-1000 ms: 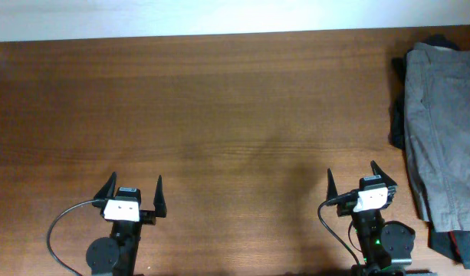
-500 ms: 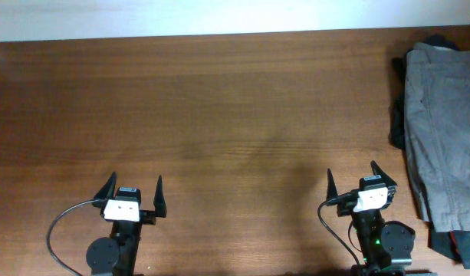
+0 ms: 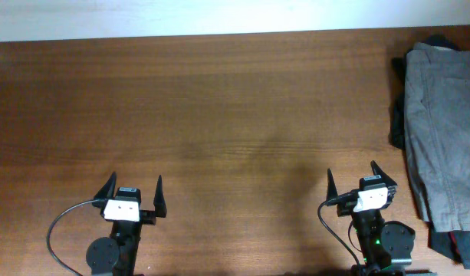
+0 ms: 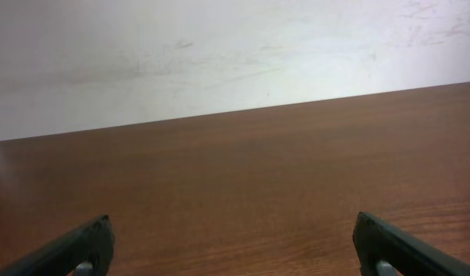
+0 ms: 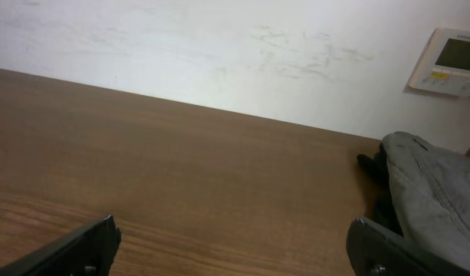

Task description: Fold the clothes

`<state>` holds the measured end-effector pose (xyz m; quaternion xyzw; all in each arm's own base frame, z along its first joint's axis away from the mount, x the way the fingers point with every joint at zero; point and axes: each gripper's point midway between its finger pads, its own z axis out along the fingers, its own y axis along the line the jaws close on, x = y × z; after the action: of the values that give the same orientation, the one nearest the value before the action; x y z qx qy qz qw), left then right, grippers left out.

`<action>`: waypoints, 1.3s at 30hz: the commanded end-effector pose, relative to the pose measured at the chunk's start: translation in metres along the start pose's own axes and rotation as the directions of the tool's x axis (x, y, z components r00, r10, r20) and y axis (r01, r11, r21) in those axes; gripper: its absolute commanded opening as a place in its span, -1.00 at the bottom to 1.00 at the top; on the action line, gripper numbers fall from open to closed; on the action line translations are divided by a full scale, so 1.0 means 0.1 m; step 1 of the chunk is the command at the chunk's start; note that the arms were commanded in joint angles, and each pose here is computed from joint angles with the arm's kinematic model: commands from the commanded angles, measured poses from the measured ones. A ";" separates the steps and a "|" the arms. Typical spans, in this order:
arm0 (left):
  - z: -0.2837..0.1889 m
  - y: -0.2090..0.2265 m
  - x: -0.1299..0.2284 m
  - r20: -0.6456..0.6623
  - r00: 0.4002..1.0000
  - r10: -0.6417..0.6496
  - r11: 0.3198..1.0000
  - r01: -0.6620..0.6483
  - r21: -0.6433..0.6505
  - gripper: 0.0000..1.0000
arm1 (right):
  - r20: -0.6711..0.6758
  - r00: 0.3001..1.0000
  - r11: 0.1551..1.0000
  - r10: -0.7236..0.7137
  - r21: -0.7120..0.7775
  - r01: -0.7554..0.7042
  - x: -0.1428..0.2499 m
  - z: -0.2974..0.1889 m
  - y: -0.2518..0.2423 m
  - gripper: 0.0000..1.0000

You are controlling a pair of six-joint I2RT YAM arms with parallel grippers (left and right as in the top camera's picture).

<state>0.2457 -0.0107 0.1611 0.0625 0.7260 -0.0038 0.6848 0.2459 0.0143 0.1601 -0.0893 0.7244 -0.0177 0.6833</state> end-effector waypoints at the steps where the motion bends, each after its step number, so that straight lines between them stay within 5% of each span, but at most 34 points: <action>1: 0.00 0.01 0.01 -0.003 1.000 0.016 1.000 -0.016 -0.006 0.98 | -0.005 1.000 1.000 0.004 0.004 -0.004 0.02 0.00 0.00 0.97; 16: 0.00 0.01 0.01 -0.003 1.000 0.016 1.000 -0.016 -0.006 0.98 | 0.002 1.000 1.000 0.003 -0.002 -0.003 0.01 0.00 0.01 0.97; 28: 0.00 0.01 0.01 -0.003 1.000 0.016 1.000 -0.016 -0.006 0.98 | 0.403 0.912 0.995 -0.078 0.089 0.046 -1.02 -0.21 -0.15 0.98; 39: 0.00 0.01 0.01 -0.003 1.000 0.016 1.000 -0.016 -0.006 0.98 | 0.178 0.960 0.953 -0.215 0.254 0.166 -1.71 0.38 -0.64 0.97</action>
<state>0.2457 -0.0105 0.1612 0.0623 0.7260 -0.0032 0.6848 0.2702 -0.0005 0.2993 -0.0959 0.6172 -0.1078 0.7735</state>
